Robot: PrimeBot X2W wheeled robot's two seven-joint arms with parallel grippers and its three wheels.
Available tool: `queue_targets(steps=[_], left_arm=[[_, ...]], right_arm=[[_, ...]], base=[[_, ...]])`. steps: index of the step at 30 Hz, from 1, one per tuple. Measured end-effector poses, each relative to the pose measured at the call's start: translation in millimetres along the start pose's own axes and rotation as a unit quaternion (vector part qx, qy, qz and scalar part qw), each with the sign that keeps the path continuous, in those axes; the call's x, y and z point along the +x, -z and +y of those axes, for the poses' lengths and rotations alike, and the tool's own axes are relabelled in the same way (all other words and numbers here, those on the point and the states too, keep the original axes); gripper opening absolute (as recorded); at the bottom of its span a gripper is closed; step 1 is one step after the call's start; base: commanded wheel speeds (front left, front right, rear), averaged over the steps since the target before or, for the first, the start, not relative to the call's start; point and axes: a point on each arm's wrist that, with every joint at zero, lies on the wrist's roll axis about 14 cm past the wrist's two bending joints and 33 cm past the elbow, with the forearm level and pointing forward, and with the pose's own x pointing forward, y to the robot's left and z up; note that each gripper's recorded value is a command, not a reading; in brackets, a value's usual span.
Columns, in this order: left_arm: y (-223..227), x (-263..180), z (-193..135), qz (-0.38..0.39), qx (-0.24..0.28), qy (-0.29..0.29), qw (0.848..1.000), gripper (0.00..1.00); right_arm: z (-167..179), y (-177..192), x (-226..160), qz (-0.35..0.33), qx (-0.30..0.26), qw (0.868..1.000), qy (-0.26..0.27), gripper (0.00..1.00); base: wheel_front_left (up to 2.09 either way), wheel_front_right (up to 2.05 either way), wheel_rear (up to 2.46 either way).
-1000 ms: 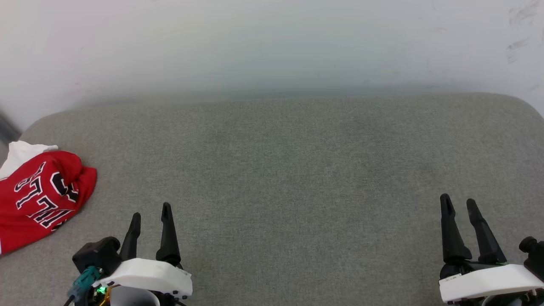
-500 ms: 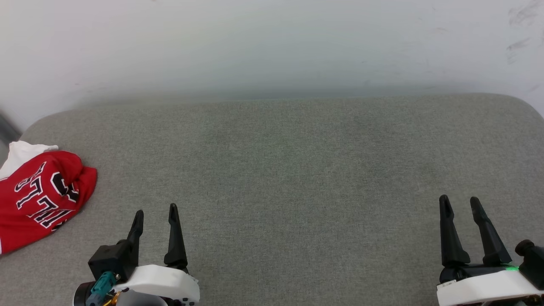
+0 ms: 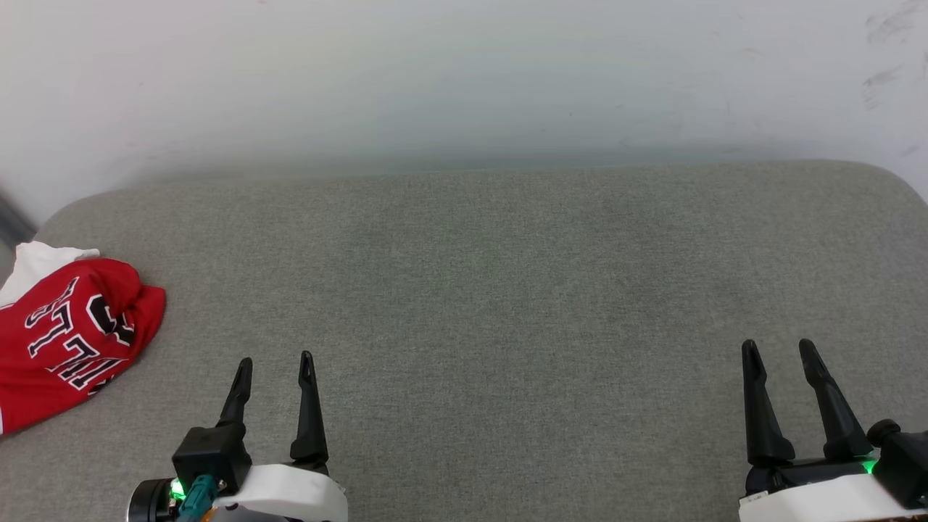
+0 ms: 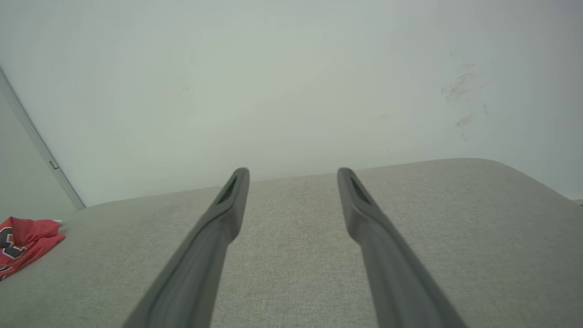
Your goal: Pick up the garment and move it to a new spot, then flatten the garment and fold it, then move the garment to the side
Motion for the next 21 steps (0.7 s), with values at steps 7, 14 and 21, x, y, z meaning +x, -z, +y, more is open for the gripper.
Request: queue_targets(steps=[7, 14, 21], left_arm=[[1.1, -3.4, -0.1, -0.005, 0.025, 0.004, 1.000, 1.00], [2.4, -5.2, 0.5, -0.008, 0.042, 0.004, 0.999, 1.00], [3.9, -7.4, 1.1, -0.011, 0.057, 0.006, 0.998, 1.00]], right_arm=[[0.5, 0.1, -2.1, -0.001, -0.018, 1.000, -0.003, 1.00], [0.4, -1.9, -3.2, -0.007, -0.030, 1.000, -0.004, 1.00], [0.4, -1.8, -5.9, -0.008, -0.041, 0.999, -0.005, 1.00]], base=[[0.00, 0.00, 0.00], [0.00, 0.00, 0.00], [0.00, 0.00, 0.00]])
